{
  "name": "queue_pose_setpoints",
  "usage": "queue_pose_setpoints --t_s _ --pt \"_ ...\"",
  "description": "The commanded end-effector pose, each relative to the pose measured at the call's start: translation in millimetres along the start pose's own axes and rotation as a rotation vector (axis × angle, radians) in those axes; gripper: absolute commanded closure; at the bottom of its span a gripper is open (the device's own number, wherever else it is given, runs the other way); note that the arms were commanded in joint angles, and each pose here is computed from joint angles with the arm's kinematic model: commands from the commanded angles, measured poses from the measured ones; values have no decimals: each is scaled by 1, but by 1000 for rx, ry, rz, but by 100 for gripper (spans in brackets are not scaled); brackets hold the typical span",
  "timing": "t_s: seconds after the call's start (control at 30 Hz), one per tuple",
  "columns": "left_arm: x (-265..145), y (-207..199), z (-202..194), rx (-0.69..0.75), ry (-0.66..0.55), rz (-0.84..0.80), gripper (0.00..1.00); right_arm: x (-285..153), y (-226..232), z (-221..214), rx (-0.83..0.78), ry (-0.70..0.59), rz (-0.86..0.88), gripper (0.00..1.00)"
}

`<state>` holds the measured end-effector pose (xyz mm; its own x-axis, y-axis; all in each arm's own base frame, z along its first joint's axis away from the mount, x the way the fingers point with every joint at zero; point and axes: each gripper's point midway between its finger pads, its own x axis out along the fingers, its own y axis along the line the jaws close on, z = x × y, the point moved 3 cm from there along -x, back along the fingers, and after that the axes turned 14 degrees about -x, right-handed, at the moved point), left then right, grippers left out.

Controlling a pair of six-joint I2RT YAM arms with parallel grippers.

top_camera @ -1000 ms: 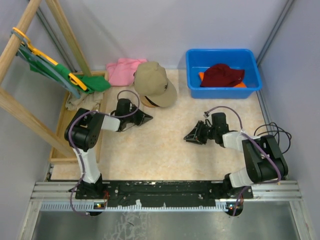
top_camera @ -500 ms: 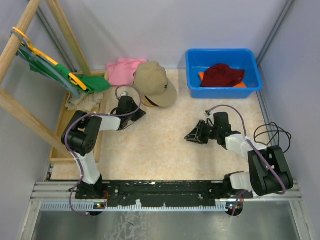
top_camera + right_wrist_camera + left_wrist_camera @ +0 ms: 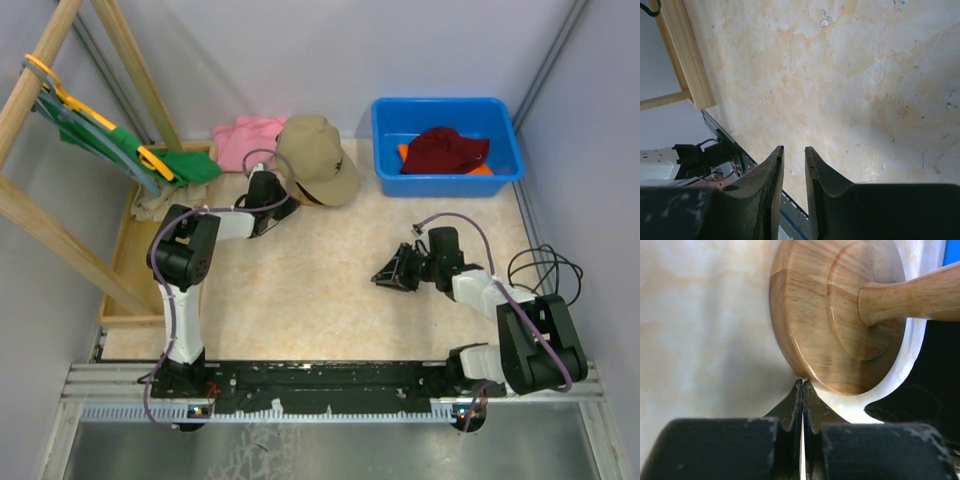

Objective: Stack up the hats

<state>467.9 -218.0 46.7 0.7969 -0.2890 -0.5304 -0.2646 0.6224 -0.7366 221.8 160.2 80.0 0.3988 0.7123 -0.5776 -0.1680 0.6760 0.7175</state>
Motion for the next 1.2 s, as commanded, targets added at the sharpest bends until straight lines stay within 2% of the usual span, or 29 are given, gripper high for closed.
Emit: queue_pose_setpoints --t_s 0.0,0.2,0.33,0.5,0.83,0.93,1.03,1.1,1.17 --pt "23 5 -12 28 72 23 100 -3 1 11 -32 -35 3 76" --pt "52 -9 -8 35 92 6 100 -3 -2 16 -29 -38 -4 76" --pt "66 -17 5 33 63 -4 100 -3 -4 17 -29 -36 -9 76" --pt "61 -24 24 32 13 2 100 -3 -1 24 -48 -33 -8 76" --pt "-20 -11 29 36 -41 27 100 -16 15 49 -138 -80 -30 76" --pt "-48 -18 23 27 -3 0 100 -33 27 64 -205 -120 -75 76" --pt "-78 -39 8 45 98 -61 100 -63 45 88 -295 -197 -161 75" --pt "-102 -58 -2 84 154 -123 95 -87 60 106 -350 -250 -229 70" --pt "-125 -75 -15 140 198 -178 81 -117 77 125 -383 -331 -312 62"
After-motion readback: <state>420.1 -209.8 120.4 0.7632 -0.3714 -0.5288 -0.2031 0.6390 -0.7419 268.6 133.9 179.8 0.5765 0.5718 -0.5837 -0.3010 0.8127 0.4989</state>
